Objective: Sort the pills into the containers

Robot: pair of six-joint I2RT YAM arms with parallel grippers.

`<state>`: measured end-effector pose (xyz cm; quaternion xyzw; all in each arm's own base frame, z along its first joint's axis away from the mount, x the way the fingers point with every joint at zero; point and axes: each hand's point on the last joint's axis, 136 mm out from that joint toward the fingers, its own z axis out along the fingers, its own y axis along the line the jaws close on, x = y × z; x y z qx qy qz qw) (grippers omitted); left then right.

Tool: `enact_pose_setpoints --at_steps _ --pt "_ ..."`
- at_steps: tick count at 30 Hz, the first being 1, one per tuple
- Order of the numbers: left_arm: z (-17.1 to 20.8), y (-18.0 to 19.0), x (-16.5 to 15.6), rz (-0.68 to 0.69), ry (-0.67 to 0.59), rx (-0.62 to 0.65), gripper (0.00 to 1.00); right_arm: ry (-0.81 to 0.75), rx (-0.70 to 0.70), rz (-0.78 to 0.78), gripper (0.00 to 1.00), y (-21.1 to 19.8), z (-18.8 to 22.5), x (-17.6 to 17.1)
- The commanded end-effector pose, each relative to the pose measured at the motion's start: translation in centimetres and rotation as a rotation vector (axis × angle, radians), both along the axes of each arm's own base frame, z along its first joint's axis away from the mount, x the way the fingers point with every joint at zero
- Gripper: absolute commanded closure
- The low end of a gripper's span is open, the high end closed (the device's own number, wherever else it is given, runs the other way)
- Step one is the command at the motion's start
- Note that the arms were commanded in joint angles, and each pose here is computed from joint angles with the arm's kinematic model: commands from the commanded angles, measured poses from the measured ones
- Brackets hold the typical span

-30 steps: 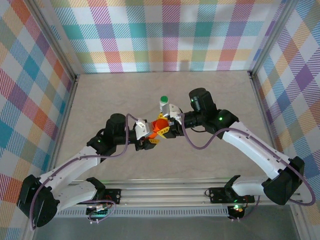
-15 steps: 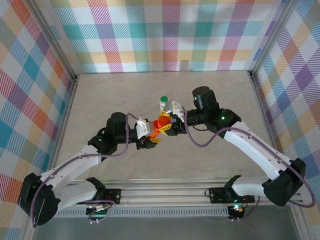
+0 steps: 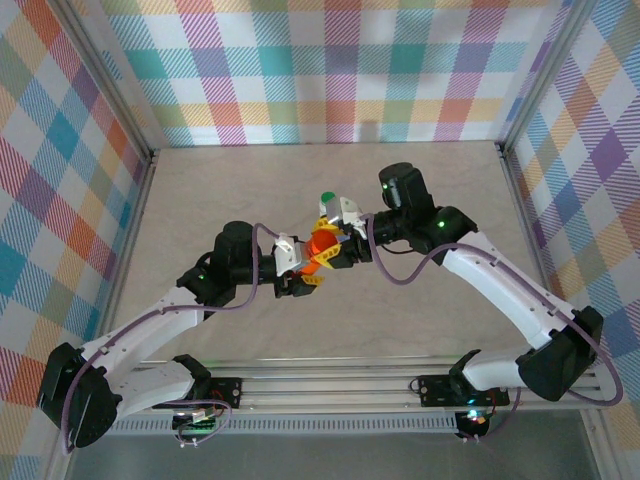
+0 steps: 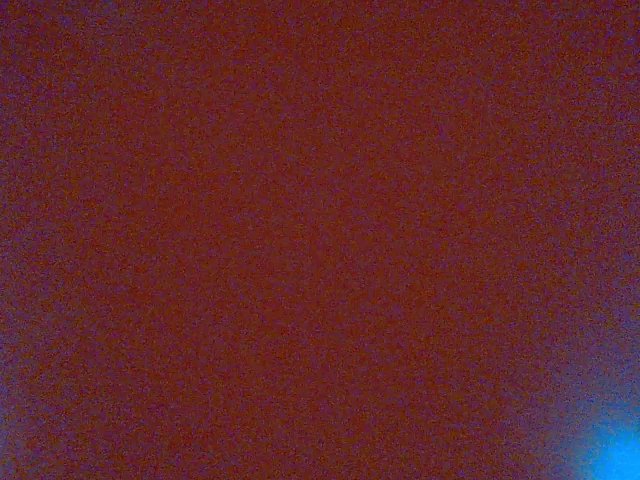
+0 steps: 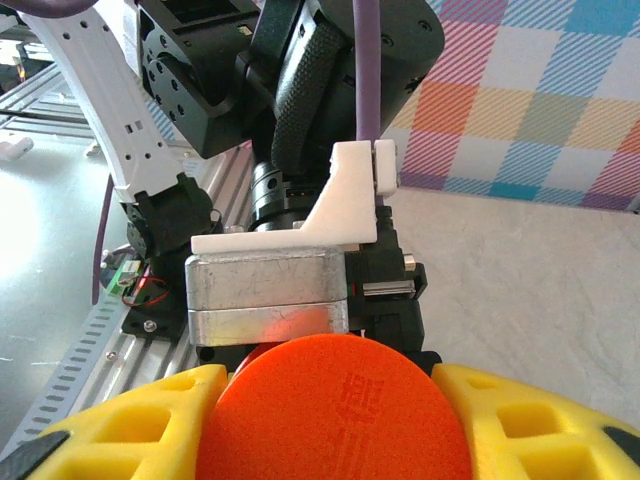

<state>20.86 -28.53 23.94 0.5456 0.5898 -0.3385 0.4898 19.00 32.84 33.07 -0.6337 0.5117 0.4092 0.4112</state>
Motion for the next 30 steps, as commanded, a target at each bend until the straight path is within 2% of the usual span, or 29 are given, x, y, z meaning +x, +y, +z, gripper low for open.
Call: enact_pose_setpoints --at_steps 1,8,17,24,30 --pt "5.1 -1.2 -0.5 -0.073 -0.152 -0.109 0.65 0.062 -0.070 0.016 1.00 0.2 -2.4 -0.2" --pt "4.7 -1.6 0.0 -0.072 -0.133 -0.097 0.65 0.065 -0.054 0.031 1.00 -0.1 -1.9 -0.9" --pt "4.5 -2.0 1.2 -0.041 -0.126 -0.082 0.64 0.094 -0.082 -0.003 1.00 0.0 -3.2 -0.4" --pt "4.7 -2.0 1.1 -0.039 -0.143 -0.093 0.63 0.144 -0.161 -0.094 1.00 0.0 -6.2 1.3" --pt "5.5 -1.5 0.8 -0.027 -0.176 -0.122 0.54 0.213 -0.195 -0.170 1.00 -0.6 -8.4 3.0"
